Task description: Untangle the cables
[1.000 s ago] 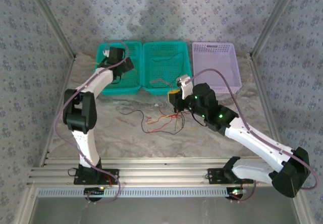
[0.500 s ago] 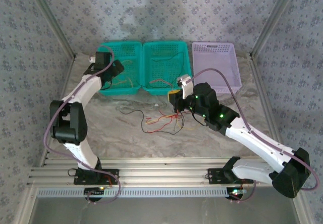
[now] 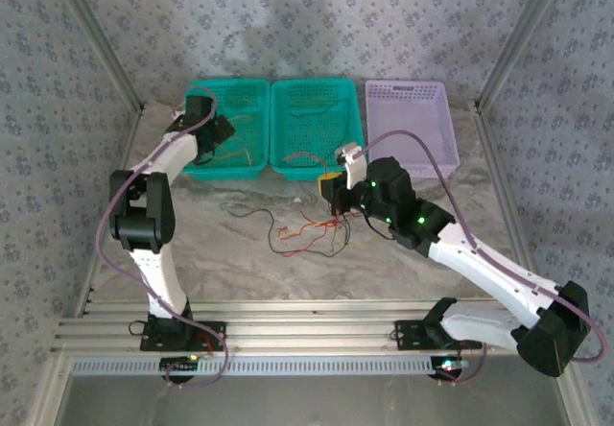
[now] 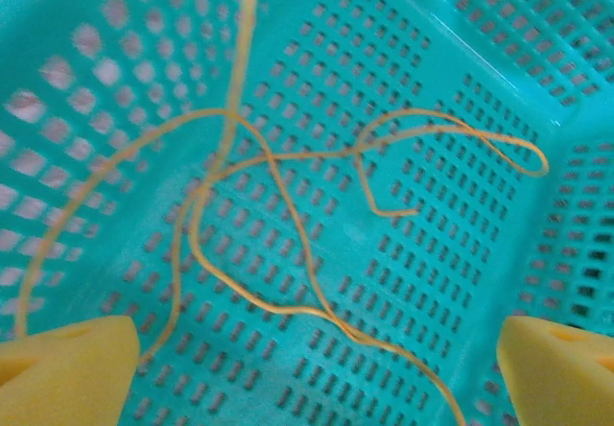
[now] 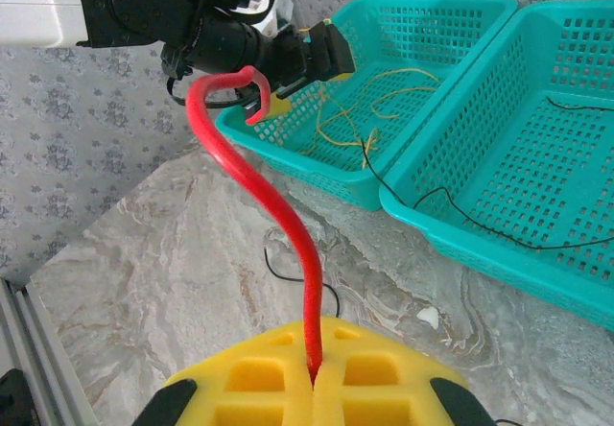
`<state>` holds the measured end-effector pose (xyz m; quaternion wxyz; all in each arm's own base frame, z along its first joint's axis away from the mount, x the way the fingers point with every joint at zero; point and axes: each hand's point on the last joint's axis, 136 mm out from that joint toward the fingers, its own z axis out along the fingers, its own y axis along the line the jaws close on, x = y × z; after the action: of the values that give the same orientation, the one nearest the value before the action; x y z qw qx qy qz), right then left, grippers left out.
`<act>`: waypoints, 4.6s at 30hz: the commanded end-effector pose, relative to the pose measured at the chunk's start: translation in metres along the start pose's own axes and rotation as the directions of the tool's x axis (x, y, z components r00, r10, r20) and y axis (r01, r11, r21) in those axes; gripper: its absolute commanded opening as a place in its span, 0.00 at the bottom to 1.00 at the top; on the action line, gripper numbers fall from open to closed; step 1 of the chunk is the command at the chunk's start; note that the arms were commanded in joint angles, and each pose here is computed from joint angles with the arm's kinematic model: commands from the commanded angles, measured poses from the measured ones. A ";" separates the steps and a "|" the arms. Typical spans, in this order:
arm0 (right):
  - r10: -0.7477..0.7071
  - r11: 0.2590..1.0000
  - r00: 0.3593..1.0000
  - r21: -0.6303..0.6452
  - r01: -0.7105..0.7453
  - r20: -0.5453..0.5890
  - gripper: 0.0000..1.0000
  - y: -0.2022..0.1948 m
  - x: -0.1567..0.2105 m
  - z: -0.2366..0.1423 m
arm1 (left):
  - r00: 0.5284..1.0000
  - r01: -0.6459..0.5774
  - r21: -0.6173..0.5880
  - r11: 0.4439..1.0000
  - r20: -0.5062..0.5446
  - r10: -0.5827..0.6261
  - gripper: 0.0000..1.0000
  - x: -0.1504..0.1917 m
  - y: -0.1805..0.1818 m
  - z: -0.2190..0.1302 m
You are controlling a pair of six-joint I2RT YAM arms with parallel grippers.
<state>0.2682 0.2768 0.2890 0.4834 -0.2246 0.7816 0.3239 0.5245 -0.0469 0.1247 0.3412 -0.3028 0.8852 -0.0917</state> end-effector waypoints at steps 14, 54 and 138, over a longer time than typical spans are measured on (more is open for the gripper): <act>0.028 0.998 0.984 -0.068 -0.016 0.176 0.00 0.017 -0.071 -0.037 | 0.996 -0.079 0.412 0.908 -0.012 0.092 0.97 0.051 -0.110 -0.138; 0.197 0.980 0.962 -0.057 -0.189 0.192 0.00 -0.032 -0.068 -0.034 | 0.879 0.213 0.810 0.546 -0.403 0.254 0.96 0.225 -0.092 -0.243; 0.227 0.530 0.726 0.544 -0.651 0.649 0.00 -0.215 -0.055 -0.217 | 0.913 -0.327 0.263 0.907 -0.159 0.376 0.00 0.128 0.074 -0.239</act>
<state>0.3075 -0.0120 0.3278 0.5963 0.2739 0.7390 0.1527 0.2605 -0.0977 0.1953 0.2668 -0.0547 0.9427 -0.1926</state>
